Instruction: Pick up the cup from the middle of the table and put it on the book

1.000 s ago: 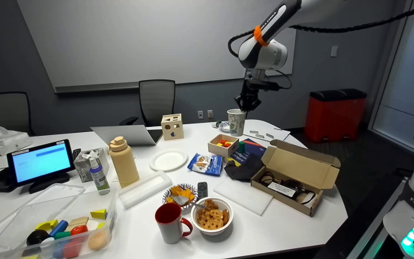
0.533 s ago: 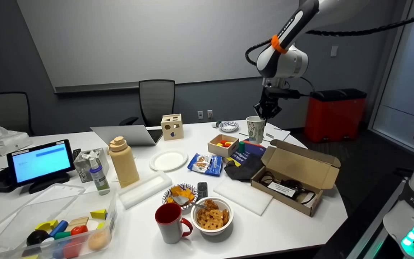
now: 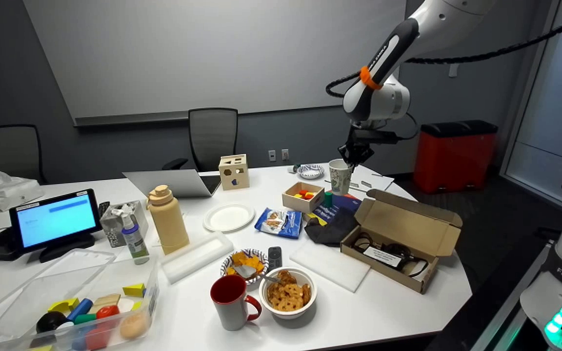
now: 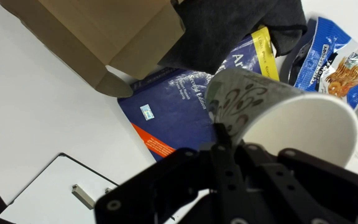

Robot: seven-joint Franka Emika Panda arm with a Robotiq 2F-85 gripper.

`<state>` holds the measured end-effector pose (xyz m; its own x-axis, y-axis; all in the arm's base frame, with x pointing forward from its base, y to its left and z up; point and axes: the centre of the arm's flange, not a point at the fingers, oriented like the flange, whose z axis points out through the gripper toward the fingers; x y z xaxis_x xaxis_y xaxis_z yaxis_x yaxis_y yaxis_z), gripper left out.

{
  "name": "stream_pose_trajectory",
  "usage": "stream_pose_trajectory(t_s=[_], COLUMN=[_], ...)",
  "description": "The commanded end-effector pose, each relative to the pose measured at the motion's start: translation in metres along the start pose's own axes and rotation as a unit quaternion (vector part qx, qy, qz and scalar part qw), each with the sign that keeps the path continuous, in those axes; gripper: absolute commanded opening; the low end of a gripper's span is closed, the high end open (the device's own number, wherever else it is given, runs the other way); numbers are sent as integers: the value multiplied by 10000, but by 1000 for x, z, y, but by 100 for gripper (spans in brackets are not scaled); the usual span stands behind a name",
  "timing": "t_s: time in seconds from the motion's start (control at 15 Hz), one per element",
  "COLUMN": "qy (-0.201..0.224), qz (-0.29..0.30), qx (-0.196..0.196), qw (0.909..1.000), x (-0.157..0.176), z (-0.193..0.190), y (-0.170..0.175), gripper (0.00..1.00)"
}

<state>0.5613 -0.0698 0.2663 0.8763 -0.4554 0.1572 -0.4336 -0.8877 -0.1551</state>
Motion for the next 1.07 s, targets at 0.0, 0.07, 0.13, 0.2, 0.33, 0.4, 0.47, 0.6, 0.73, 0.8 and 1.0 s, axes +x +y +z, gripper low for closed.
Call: stream_pose_trajectory(t_s=[0.0,0.07,0.13,0.2,0.33,0.4,0.47,0.6,0.73,0.8,1.0], qy=[75,75,81,73,68,59,37,-4,-78,-110,-111], qz=[58,30,-2,-30,-94,-99,-89,-105,-152,-188,-347], qx=[192,217,221,226,240,251,263,249,232,205,169], qw=[9998,9997,9997,9997,9996,9996,9996,9996,9996,9996,9992], x=[26,29,32,34,36,36,36,34,31,29,25], z=[28,33,36,39,45,49,55,60,73,76,89], y=[-22,-28,-34,-37,-40,-40,-39,-40,-41,-42,-44], gripper=[1,1,1,1,1,1,1,1,1,1,1])
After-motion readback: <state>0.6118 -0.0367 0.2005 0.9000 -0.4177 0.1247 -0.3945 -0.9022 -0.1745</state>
